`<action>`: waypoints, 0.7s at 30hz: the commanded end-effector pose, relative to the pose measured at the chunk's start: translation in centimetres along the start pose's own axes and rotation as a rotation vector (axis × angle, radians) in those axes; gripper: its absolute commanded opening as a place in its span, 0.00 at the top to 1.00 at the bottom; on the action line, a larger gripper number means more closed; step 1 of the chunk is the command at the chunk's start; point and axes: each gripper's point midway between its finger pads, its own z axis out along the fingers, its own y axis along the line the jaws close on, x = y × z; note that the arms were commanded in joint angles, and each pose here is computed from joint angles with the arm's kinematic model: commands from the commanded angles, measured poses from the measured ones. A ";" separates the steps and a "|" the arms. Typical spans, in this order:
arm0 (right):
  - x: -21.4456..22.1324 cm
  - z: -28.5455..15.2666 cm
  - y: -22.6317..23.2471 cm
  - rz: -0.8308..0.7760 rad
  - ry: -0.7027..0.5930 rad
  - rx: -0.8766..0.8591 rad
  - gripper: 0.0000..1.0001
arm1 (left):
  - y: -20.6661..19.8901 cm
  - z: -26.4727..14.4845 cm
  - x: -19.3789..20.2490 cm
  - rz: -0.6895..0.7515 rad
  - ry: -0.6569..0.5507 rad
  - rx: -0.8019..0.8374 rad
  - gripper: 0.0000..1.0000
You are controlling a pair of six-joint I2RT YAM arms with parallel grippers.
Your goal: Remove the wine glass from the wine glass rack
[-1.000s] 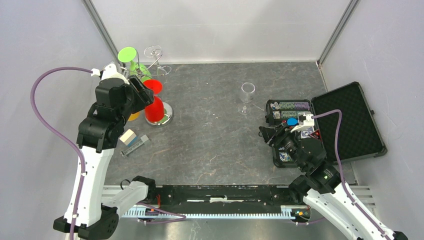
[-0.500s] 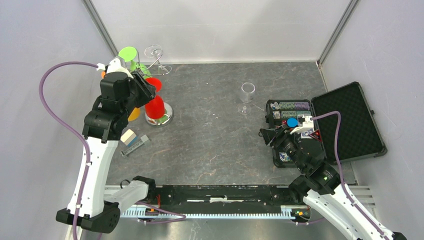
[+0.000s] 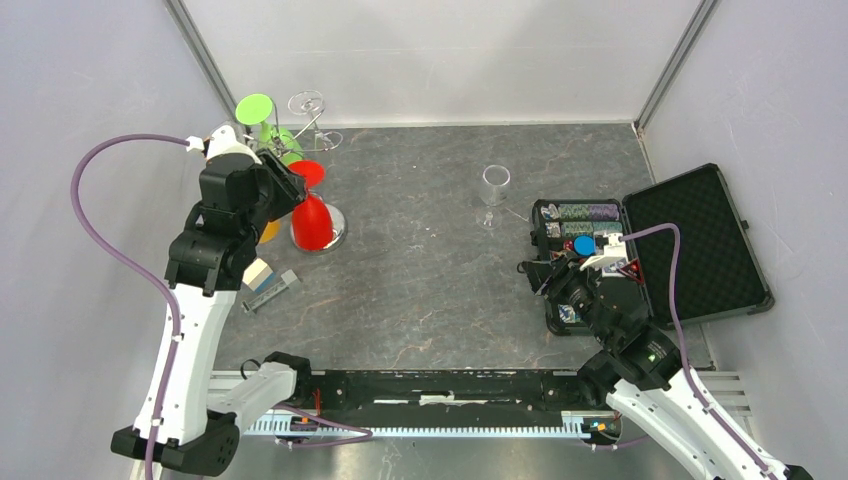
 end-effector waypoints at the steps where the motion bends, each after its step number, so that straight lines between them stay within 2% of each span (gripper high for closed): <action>1: -0.6 0.1 0.4 -0.011 -0.035 -0.023 0.46 | 0.4 0.4 -1.3 -0.014 -0.047 -0.038 0.49; 5: -0.7 0.5 0.3 0.007 -0.067 -0.030 0.50 | 0.7 1.2 -2.0 0.016 -0.043 -0.083 0.50; 13: -0.6 1.3 0.5 -0.028 -0.059 -0.031 0.56 | 0.3 1.4 -2.8 0.007 -0.056 -0.067 0.55; 21: -0.3 1.6 0.5 -0.043 -0.051 -0.038 0.58 | 1.0 -0.6 -3.2 0.007 -0.069 -0.084 0.47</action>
